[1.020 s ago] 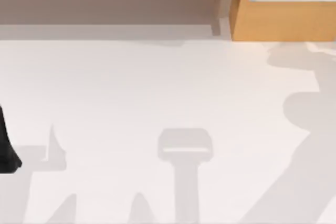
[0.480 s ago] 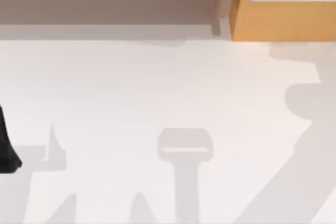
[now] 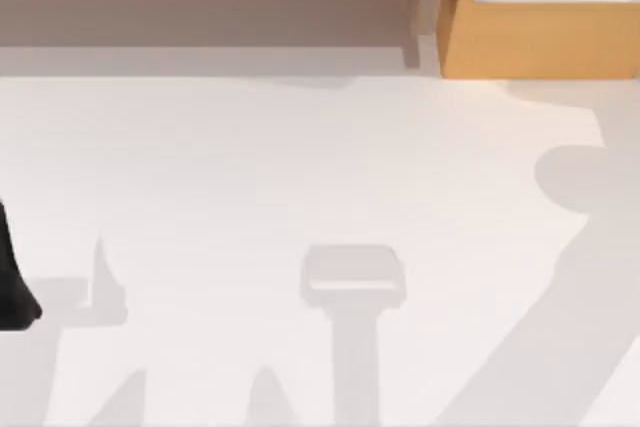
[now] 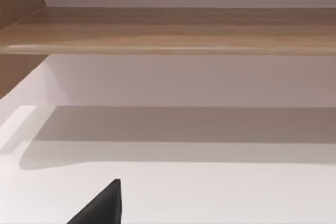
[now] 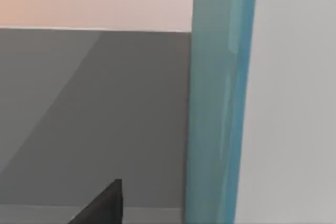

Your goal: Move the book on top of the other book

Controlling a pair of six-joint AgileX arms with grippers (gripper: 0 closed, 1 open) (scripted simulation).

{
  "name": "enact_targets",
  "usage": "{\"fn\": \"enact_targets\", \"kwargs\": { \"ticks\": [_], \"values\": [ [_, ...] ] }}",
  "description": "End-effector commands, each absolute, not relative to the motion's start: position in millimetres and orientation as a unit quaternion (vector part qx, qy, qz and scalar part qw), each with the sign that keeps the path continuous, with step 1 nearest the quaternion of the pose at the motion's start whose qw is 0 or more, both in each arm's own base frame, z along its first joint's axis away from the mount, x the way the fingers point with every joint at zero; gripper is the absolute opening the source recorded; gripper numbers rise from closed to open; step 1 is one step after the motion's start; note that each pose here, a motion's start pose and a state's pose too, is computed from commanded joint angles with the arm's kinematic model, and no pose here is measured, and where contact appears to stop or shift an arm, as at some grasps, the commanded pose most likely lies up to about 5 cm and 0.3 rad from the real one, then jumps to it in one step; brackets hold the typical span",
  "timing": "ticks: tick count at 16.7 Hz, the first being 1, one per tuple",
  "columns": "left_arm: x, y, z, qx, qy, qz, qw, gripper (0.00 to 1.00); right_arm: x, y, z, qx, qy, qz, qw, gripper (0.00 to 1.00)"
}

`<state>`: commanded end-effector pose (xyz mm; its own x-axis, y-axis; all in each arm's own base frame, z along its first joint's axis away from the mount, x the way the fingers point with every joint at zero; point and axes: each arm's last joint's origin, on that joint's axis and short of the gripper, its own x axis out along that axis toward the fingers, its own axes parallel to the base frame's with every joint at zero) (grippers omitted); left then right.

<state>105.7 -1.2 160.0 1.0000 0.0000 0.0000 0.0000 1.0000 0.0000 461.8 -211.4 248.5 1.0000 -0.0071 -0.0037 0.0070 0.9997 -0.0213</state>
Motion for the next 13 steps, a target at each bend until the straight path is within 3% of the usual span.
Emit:
{"fn": "enact_targets", "kwargs": {
  "ticks": [12, 13],
  "values": [
    [105.7, -1.2, 160.0, 0.0, 0.0, 0.0, 1.0, 1.0, 461.8, -211.4, 248.5, -0.011, 0.002, -0.004, 1.0, 0.02],
    [105.7, -1.2, 160.0, 0.0, 0.0, 0.0, 1.0, 1.0, 461.8, -211.4, 248.5, -0.011, 0.002, -0.004, 1.0, 0.0]
  ]
}}
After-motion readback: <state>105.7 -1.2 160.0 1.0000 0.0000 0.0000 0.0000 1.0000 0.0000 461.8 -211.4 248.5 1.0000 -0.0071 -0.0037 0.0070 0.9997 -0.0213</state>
